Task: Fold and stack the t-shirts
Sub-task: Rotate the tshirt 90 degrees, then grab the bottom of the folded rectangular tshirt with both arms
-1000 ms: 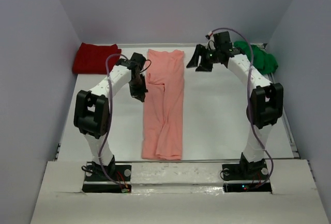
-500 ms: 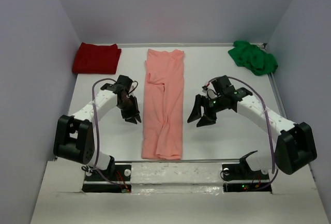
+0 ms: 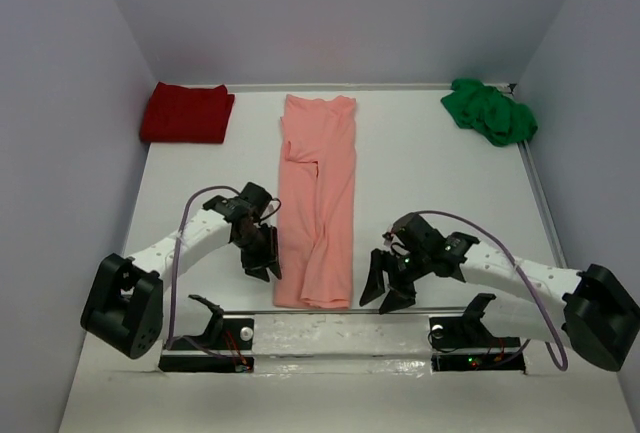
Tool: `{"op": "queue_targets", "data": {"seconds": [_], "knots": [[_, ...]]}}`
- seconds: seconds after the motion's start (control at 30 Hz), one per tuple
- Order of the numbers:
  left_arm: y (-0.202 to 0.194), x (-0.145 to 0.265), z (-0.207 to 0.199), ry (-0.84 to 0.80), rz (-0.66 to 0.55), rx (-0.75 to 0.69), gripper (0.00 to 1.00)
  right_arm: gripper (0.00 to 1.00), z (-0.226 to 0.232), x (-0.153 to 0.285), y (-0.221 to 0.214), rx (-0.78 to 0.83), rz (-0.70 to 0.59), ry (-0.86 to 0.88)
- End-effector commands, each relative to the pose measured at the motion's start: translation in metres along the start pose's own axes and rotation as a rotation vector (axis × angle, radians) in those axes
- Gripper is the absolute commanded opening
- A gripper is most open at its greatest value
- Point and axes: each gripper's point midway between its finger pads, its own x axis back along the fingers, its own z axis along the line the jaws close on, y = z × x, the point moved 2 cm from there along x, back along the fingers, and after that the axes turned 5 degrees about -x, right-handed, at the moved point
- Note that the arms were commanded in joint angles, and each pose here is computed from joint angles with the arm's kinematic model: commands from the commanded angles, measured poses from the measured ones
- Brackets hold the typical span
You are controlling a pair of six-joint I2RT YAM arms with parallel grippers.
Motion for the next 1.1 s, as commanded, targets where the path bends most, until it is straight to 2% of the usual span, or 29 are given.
{"op": "queue_targets", "data": {"seconds": [0.0, 0.17, 0.63, 0.93, 1.03, 1.07], "knots": [[-0.016, -0.006, -0.013, -0.003, 0.051, 0.001, 0.43, 0.69, 0.024, -0.014, 0.011, 0.010, -0.060, 0.063], [-0.025, -0.021, -0.015, -0.019, 0.091, 0.024, 0.43, 0.69, 0.040, -0.030, 0.021, 0.082, -0.096, 0.034], [-0.036, -0.009, -0.025, 0.012, 0.057, 0.066, 0.43, 0.67, 0.030, -0.051, 0.035, 0.073, -0.106, 0.018], [-0.031, -0.001, -0.027, 0.037, 0.042, 0.099, 0.43, 0.55, 0.023, -0.067, 0.040, 0.063, -0.052, -0.048], [-0.028, 0.002, -0.028, 0.057, 0.037, 0.091, 0.43, 0.46, 0.021, -0.070, 0.041, 0.060, -0.040, -0.058], [-0.027, 0.001, -0.027, 0.065, 0.041, 0.090, 0.43, 0.40, 0.021, -0.070, 0.041, 0.060, -0.041, -0.060]]}}
